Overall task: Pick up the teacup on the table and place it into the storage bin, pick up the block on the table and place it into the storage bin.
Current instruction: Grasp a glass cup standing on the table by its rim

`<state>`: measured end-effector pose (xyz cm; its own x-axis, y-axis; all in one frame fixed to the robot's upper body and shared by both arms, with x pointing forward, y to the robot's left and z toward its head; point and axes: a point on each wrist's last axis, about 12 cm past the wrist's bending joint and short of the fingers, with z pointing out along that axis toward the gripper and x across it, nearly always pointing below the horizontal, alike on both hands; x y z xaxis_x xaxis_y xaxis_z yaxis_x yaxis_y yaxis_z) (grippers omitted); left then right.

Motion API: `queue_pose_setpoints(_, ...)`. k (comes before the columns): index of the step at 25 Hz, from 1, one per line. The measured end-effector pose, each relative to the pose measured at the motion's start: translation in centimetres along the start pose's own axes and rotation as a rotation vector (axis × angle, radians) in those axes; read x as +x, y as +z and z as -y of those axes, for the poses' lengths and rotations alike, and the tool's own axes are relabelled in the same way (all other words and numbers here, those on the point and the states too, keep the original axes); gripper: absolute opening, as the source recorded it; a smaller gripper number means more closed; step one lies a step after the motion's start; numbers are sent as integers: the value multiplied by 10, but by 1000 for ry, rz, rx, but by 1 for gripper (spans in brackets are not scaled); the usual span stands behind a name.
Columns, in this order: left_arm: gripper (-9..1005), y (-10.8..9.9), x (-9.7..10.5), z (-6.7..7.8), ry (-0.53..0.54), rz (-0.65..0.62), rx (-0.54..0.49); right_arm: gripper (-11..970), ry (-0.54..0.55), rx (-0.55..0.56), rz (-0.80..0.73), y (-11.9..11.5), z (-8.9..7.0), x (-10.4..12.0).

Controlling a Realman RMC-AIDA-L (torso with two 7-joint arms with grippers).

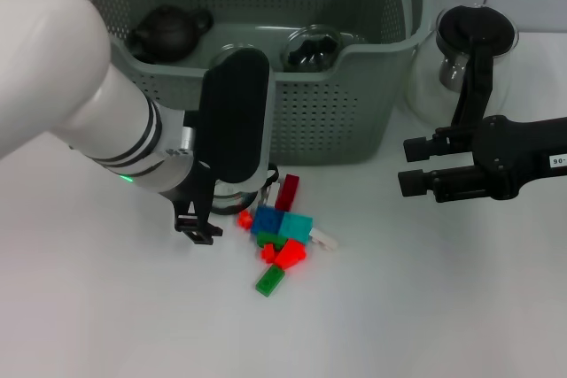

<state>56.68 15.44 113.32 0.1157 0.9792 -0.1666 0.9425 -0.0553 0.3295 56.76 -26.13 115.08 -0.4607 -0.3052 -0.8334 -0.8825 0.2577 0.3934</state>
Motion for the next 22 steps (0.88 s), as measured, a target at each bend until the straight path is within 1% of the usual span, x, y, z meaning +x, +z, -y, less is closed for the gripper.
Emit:
queue_pose_setpoints(9,772,8,-5,2,27,-27,28,689,3,3,6,0,0,1)
queue_pose_setpoints(22,763,15,-11,5,50,-59,62,689,1,11,10,-1,1,1)
